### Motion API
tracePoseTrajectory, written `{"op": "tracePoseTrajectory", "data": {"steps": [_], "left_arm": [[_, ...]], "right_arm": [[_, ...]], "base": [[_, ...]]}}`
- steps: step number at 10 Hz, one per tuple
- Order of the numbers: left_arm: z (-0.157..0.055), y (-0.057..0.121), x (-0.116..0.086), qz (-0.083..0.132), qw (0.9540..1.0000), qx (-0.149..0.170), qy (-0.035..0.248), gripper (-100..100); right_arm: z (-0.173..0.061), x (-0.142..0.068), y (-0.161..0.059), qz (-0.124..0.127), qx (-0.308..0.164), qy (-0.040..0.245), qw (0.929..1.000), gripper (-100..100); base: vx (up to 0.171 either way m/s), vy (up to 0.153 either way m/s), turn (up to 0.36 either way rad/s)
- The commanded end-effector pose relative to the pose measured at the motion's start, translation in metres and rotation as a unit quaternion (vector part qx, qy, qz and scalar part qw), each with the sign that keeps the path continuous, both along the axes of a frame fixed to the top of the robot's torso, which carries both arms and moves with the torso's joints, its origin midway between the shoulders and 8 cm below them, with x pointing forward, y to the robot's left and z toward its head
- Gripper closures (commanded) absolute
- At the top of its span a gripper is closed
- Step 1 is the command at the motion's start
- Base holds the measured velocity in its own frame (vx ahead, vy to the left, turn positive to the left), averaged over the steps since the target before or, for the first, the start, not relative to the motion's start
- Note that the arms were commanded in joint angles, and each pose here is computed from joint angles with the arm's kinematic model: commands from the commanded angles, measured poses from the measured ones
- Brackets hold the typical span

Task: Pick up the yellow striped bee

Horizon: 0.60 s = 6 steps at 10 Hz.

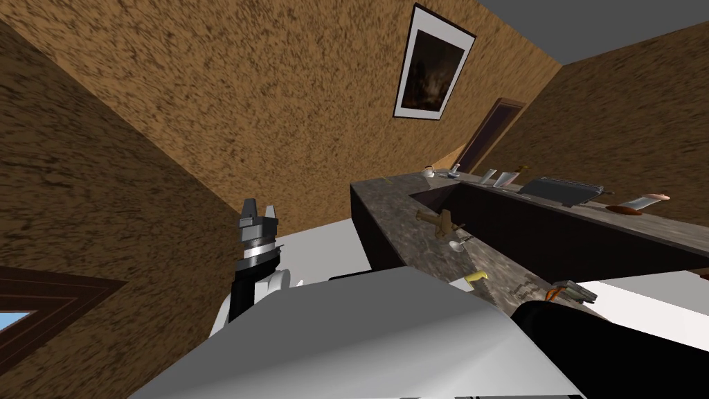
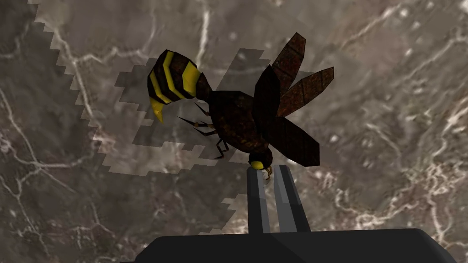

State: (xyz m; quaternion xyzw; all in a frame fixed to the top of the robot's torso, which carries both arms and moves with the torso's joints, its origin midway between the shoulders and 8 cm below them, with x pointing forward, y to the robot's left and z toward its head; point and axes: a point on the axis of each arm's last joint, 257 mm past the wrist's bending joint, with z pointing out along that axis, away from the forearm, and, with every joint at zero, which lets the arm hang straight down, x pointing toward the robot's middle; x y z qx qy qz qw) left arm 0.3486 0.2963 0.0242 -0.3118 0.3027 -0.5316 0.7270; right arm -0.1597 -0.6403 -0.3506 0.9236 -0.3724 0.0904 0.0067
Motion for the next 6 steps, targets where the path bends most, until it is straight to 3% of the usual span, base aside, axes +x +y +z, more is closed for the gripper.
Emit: {"op": "tracePoseTrajectory", "data": {"steps": [1, 2, 3, 5, 6], "left_arm": [[0.0, 0.0, 0.0, 0.0, 1.0, 0.0, 0.0, 0], [0.0, 0.0, 0.0, 0.0, 1.0, 0.0, 0.0, 0], [0.0, 0.0, 0.0, 0.0, 1.0, 0.0, 0.0, 0], [0.0, 0.0, 0.0, 0.0, 1.0, 0.0, 0.0, 0], [0.0, 0.0, 0.0, 0.0, 1.0, 0.0, 0.0, 0]], "right_arm": [[0.0, 0.0, 0.0, 0.0, 0.0, 0.0, 1.0, 100], [0.0, 0.0, 0.0, 0.0, 0.0, 0.0, 1.0, 0], [0.01, 0.002, -0.004, -0.001, 0.002, 0.002, 1.0, 100], [0.012, 0.002, -0.005, -0.001, 0.001, 0.003, 1.0, 100], [0.013, 0.002, -0.005, -0.001, 0.002, 0.003, 1.0, 0]], "base": [[0.0, 0.0, 0.0], [0.0, 0.0, 0.0], [-0.005, 0.01, 0.006], [-0.008, 0.011, 0.014], [0.0, 0.0, 0.0]]}}
